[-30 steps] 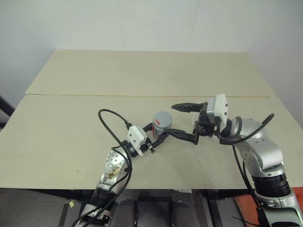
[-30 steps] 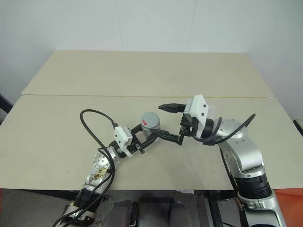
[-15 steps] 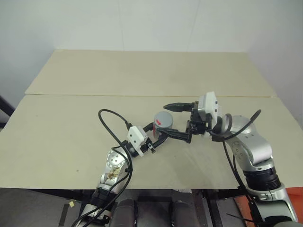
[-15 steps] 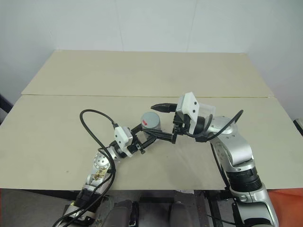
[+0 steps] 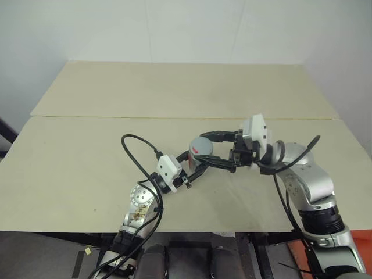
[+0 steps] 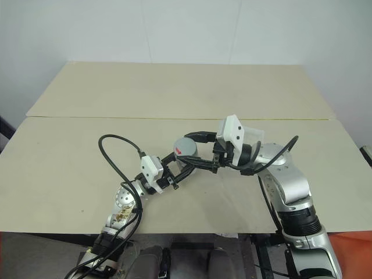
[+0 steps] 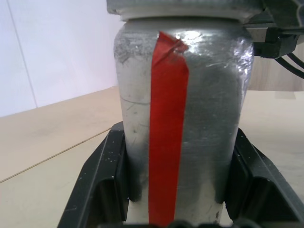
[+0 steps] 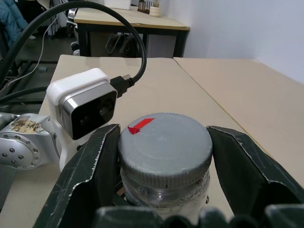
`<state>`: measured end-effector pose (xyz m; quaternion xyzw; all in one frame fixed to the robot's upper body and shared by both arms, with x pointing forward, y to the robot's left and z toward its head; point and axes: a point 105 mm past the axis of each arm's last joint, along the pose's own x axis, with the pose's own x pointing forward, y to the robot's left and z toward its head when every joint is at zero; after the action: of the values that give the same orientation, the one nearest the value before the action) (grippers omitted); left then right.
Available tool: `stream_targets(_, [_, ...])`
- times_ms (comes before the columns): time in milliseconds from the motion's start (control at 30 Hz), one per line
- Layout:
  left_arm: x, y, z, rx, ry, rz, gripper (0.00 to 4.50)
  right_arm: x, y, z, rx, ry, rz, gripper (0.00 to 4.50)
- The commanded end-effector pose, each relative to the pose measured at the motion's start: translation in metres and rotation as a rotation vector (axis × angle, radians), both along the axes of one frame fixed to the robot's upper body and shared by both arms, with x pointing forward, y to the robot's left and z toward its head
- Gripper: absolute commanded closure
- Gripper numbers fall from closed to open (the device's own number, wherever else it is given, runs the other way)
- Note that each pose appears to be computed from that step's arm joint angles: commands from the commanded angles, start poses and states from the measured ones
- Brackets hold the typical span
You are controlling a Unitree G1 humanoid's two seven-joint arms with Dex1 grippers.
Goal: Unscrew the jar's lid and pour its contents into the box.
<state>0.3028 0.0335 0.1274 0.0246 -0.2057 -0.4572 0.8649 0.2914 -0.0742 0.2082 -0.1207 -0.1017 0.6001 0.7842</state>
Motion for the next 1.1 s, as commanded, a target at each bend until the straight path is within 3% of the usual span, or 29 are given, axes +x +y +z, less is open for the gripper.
stream_targets(33, [-0.003, -0.003, 0.012, -0.019, -0.051, -0.015, 2.39, -0.005, -0.001, 0.012, 0.019, -0.059, 0.005, 1.24])
stream_targets(867, [-0.003, -0.002, 0.009, -0.012, -0.046, -0.014, 2.39, -0.004, -0.001, 0.022, 0.095, 0.076, 0.035, 1.24])
stream_targets(1100, [-0.002, -0.002, 0.01, -0.012, -0.048, -0.015, 2.39, -0.012, -0.001, 0.02, 0.045, -0.116, 0.039, 1.24])
